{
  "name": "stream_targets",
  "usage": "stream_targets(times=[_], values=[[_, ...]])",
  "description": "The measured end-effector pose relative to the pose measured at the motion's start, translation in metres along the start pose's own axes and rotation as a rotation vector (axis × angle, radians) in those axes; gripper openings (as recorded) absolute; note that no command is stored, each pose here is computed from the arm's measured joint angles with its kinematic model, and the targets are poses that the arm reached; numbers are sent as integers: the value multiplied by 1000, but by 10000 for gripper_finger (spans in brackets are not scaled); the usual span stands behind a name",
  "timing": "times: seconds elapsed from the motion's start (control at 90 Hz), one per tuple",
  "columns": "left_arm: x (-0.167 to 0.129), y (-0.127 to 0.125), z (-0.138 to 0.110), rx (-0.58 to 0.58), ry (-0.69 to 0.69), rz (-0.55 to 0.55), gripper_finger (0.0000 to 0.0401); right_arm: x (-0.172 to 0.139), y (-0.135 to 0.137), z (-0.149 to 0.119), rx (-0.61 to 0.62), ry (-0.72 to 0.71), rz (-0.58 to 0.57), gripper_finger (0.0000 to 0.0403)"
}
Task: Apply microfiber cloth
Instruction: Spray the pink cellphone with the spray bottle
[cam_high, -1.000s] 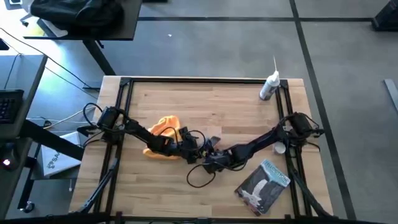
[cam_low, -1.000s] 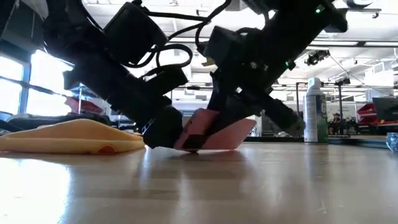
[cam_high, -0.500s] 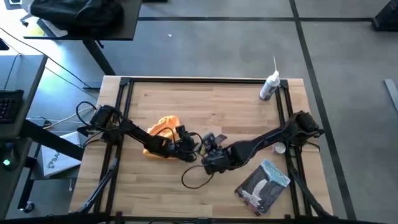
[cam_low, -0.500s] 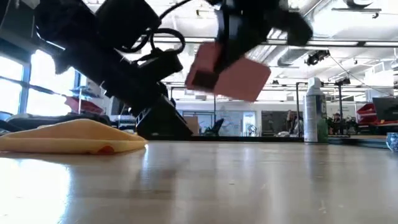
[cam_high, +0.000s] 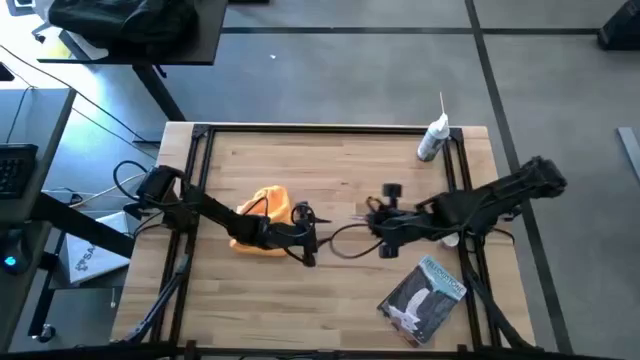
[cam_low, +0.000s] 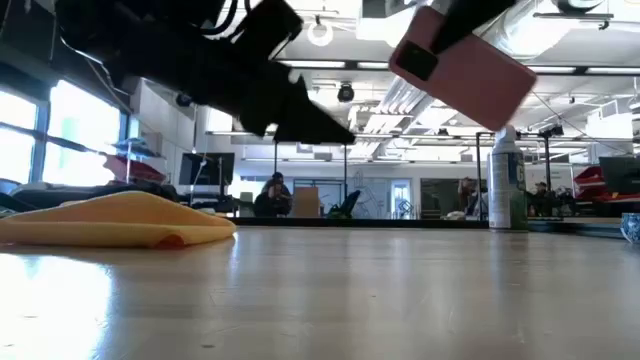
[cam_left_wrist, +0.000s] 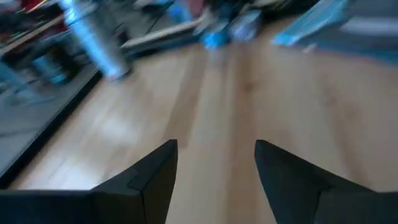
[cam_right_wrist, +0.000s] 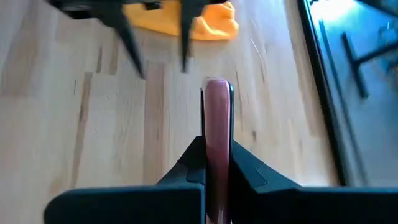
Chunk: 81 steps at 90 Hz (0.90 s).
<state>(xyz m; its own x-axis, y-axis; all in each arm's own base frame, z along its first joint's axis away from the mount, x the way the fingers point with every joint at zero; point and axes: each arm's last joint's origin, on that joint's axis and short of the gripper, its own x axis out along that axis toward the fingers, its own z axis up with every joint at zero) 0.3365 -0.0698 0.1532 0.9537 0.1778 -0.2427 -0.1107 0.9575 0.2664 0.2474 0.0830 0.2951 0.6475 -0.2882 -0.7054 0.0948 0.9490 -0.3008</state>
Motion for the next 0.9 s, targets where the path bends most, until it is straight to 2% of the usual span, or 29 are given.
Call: stream_targets(times=[0.144,0.233,0.389,0.567,0.733,0.9], values=[[-9,21,-1,-113,-252,-87,197,0,4,-25,118,-120,63,0],[-18,41,-3,-179,-406,-93,197,6,8,-32,167,-221,80,0],[-21,73,-3,-249,-546,-139,197,23,10,-33,190,-464,9,0],[-13,89,6,-265,-603,-262,197,29,-3,-26,237,-643,-65,0],[-11,91,10,-260,-619,-254,197,32,-13,-22,244,-679,-1,0],[-10,91,9,-335,-597,-276,197,37,-19,-20,273,-688,4,0]])
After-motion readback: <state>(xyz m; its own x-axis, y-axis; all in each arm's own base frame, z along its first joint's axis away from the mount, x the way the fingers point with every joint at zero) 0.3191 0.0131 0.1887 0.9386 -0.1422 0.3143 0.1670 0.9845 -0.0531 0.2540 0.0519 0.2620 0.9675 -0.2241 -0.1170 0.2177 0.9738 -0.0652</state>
